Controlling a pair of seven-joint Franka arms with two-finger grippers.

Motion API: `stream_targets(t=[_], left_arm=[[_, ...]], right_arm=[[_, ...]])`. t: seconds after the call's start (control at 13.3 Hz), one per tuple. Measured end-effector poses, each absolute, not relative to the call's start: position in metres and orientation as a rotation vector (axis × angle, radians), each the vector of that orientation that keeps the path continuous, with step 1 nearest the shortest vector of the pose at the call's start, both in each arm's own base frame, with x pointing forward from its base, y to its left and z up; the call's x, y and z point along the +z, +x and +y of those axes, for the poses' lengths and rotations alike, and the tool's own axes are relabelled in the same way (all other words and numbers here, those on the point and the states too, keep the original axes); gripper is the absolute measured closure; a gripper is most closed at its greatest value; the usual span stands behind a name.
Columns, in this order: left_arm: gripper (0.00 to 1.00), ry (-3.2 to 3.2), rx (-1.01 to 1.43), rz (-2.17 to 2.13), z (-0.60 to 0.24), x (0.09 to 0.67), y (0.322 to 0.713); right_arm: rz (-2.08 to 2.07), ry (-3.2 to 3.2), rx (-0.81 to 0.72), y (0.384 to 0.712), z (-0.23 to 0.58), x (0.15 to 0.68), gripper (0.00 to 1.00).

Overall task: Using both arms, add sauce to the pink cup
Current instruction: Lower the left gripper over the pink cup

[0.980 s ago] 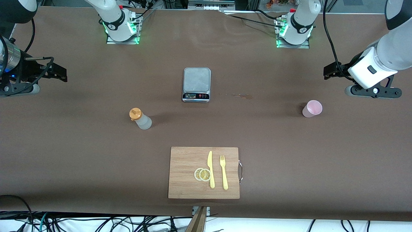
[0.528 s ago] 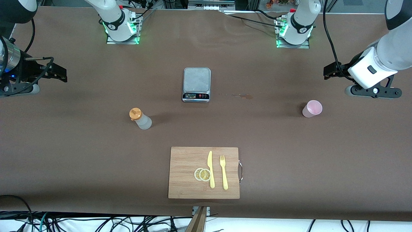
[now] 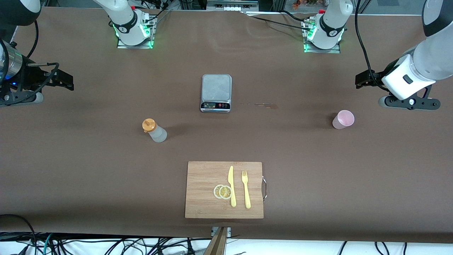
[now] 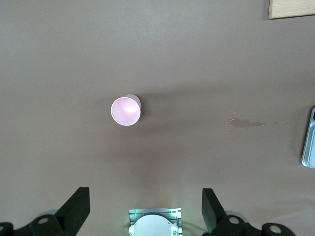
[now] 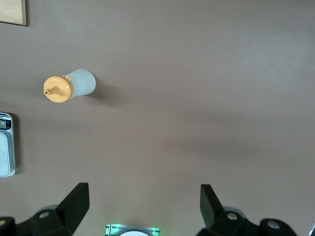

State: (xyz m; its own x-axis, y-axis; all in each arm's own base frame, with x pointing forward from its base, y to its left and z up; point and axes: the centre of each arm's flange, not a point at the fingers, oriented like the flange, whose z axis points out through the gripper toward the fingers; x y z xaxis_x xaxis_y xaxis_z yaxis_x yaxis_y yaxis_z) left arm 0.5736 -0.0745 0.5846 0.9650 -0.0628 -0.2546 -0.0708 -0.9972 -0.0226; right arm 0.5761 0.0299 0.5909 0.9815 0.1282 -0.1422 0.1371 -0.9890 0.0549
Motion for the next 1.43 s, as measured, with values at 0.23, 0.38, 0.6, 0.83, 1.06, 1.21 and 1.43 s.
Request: stream_targets(t=[0.23,0.38,0.6,0.83,1.06,1.21,1.43], left_arm=[[0.0,-3.085,0.405,0.076,-0.064,0.582,0.576],[0.0,-3.094,0.425,0.07,-0.061,0.576,0.579],[0.0,-3.103,0.465,0.073,-0.064,0.556,0.589],[0.0,-3.086,0.428,0.077,-0.064,0.532,0.601],[0.0,-3.062,0.442,0.103,-0.06,0.474,0.604],[0.0,-3.06,0.456,0.116,-0.057,0.435,0.6],[0.0,-3.063,0.453,0.152,-0.044,0.393,0.59]], right_arm=[[0.205,3.063,-0.214,0.576,0.03,0.591,0.0],[0.205,3.063,-0.213,0.576,0.03,0.591,0.0],[0.206,3.063,-0.213,0.576,0.03,0.591,0.0],[0.208,3.063,-0.213,0.576,0.031,0.591,0.0],[0.212,3.063,-0.213,0.576,0.032,0.591,0.0],[0.213,3.063,-0.213,0.576,0.033,0.591,0.0],[0.218,3.063,-0.213,0.576,0.035,0.591,0.0]])
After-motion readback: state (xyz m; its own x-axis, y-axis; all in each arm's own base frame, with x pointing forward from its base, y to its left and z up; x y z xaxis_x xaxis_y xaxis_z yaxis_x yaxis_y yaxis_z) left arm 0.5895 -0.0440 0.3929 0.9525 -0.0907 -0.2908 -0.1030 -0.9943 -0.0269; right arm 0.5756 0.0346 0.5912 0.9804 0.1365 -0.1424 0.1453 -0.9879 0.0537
